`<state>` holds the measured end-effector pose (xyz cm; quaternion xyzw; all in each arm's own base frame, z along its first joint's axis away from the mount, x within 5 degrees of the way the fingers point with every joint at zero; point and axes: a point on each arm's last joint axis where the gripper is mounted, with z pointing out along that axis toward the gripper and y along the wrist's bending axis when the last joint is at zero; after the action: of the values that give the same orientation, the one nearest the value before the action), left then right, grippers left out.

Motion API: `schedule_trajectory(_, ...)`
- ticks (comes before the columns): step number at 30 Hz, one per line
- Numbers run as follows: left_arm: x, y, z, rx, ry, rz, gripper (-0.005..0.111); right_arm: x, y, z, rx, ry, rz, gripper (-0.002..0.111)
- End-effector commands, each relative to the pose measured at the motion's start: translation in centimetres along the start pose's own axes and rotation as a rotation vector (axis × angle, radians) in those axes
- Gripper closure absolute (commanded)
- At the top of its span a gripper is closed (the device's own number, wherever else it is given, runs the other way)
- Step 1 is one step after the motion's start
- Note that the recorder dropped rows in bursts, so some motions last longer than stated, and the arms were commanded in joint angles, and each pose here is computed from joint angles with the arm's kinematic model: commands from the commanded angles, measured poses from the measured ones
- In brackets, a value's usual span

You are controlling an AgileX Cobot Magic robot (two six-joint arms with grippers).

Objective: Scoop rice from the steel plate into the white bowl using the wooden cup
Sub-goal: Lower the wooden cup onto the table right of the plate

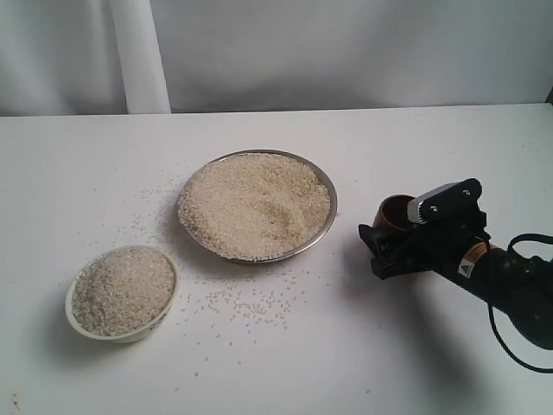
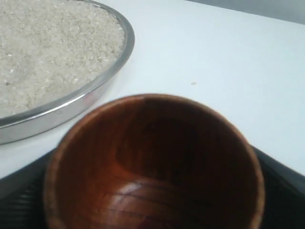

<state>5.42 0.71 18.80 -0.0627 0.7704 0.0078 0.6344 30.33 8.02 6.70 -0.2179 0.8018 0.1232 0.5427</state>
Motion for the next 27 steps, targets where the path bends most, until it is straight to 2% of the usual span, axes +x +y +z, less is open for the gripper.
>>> schedule_trajectory(1, 0.0, -0.1, 0.0, 0.008, -0.004, -0.007, 0.107, -0.3, -0.1, 0.0, 0.006, -0.031, 0.033, 0.028)
schedule_trajectory(9, 0.0, -0.1, 0.0, 0.008, -0.004, -0.007, 0.107, -1.4, 0.1, -0.6, -0.002, -0.162, 0.035, 0.028)
schedule_trajectory(14, 0.0, -0.1, 0.0, 0.008, -0.004, -0.007, 0.107, -2.2, 0.3, -1.7, 0.005, -0.178, 0.008, 0.028)
schedule_trajectory(18, 0.0, -0.1, 0.0, 0.008, -0.004, -0.007, 0.107, -3.6, 0.4, -2.9, 0.022, -0.22, -0.106, 0.028)
schedule_trajectory(27, 0.0, -0.1, 0.0, 0.008, -0.004, -0.007, 0.107, -8.6, 1.2, -7.5, 0.021, -0.401, -0.131, 0.028)
